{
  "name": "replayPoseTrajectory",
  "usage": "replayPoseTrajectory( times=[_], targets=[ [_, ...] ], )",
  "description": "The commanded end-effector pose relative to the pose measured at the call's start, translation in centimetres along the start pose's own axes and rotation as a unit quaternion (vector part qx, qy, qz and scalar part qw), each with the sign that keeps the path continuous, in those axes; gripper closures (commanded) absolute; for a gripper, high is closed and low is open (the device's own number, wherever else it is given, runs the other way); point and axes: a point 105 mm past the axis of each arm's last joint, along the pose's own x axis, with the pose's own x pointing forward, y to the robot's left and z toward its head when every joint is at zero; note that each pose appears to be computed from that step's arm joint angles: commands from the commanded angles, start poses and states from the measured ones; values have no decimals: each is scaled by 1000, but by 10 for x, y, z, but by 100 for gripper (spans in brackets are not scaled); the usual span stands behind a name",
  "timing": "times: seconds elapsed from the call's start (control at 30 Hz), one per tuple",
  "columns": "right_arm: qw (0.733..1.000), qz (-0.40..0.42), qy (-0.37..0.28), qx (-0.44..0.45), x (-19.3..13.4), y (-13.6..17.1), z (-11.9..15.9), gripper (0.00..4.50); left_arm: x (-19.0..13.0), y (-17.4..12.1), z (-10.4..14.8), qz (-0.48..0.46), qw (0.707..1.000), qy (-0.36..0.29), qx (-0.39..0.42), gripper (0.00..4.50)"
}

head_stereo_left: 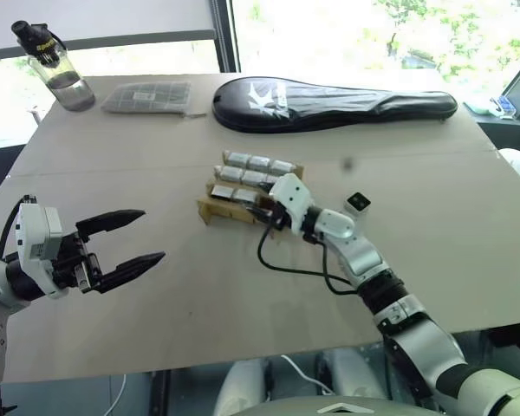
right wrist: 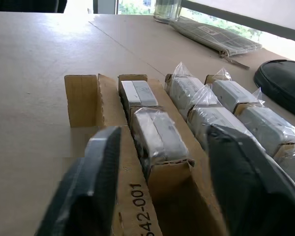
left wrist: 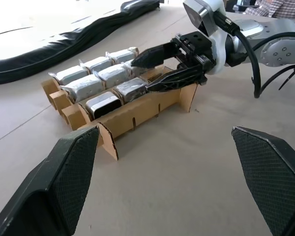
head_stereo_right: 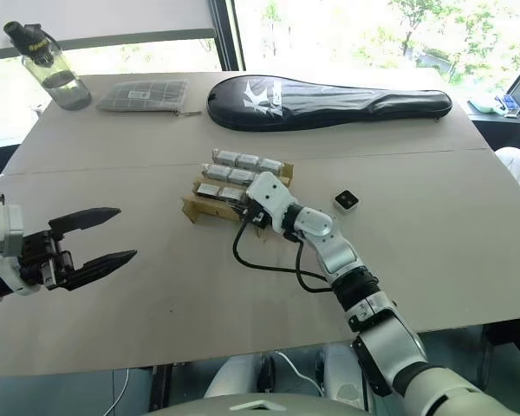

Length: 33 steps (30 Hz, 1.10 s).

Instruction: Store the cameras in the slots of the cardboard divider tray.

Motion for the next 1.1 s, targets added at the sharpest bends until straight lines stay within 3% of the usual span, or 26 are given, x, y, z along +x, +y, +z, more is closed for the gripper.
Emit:
replayPoseTrajectory(
  times=[0.03, 0.17, 0.3, 0.43, 0.6, 0.8, 1.1],
  targets=[
    [998, -22, -57, -21, -7, -11, 32, 28, 0, 2, 9, -5, 1000, -4, 16, 0],
    [995, -44, -81, -33, -28, -21, 57, 28, 3, 2, 11, -11, 1000, -10, 17, 0],
    [985, -165, -39, -43, -94, -69, 54, 28, 14, -5, 18, -38, 999, -26, 14, 0],
    [969, -239, 50, -49, -159, -99, 24, 28, 23, -9, 23, -63, 997, -39, 8, 0],
    [954, -252, 157, 33, -213, -97, -27, 28, 35, -6, 28, -110, 993, -43, 0, 0],
    [962, -211, 151, 78, -202, -79, -34, 28, 48, -10, 32, -180, 983, -38, -16, 0],
    [958, -226, 148, 92, -190, -93, -50, 28, 55, -1, 36, -212, 977, -20, 4, 0]
  ],
)
